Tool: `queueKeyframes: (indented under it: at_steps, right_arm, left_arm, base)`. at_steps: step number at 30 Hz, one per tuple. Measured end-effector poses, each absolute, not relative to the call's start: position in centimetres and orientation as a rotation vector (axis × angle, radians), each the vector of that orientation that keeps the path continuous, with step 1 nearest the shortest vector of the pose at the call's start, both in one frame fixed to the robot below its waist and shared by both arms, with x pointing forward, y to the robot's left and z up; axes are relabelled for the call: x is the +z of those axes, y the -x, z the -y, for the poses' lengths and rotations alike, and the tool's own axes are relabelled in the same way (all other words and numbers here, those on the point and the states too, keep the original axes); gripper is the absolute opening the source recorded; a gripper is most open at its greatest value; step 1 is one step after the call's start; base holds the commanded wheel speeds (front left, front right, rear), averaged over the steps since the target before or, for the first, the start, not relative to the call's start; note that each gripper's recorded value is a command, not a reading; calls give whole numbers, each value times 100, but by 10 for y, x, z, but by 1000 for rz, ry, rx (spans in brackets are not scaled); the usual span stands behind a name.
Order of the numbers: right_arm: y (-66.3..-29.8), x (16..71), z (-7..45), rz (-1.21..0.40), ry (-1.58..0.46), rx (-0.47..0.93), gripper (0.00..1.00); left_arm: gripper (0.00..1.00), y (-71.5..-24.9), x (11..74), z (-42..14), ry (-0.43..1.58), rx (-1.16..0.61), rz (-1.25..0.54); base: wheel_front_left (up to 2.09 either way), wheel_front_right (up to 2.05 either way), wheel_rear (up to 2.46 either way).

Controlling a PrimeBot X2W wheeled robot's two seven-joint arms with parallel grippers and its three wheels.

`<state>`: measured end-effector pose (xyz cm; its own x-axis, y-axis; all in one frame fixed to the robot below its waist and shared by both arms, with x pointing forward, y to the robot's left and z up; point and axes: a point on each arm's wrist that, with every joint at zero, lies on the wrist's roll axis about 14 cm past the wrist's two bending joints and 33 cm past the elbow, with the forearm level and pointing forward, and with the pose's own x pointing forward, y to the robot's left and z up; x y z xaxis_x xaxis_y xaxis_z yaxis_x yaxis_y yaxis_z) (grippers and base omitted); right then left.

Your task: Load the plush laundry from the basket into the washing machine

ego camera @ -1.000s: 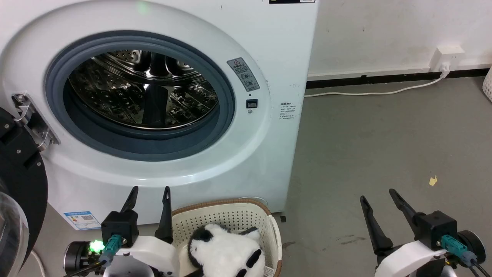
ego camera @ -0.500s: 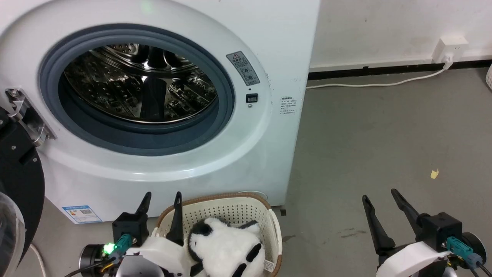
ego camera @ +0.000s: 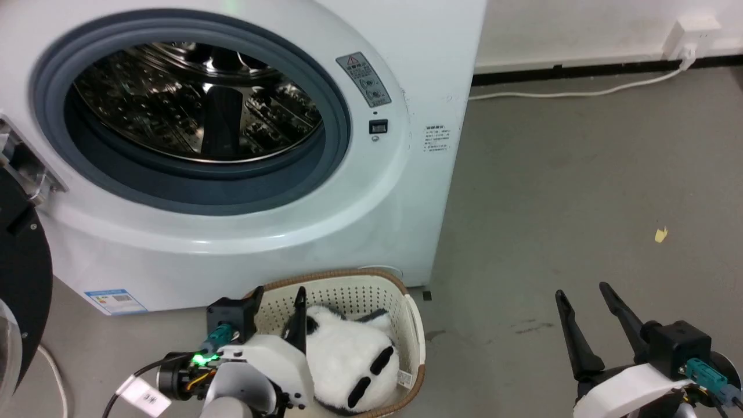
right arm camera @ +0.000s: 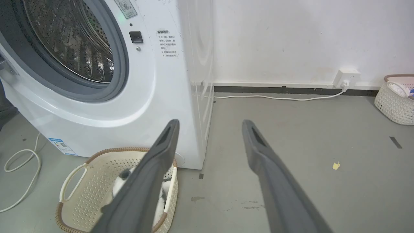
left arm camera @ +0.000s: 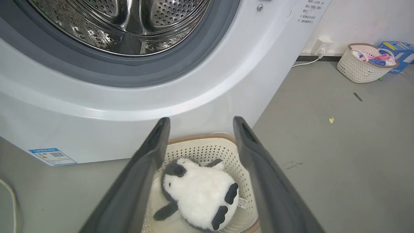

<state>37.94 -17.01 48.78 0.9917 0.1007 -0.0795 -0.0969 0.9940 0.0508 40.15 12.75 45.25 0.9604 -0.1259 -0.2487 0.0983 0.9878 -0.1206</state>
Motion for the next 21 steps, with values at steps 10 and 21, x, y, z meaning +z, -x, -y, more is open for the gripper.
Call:
queueKeyframes:
  at_steps: [10,21]
  right_arm:
    - [-386,470,175,-125,-67,81,100]
    - [-396,448,183,-170,-90,53,100]
  left_arm:
    - [100,-410,412,-108,139,-149,-426]
    - [100,-414,364,-85,168,-187,-615]
  base:
    - [0,0,0]
    - [0,0,0]
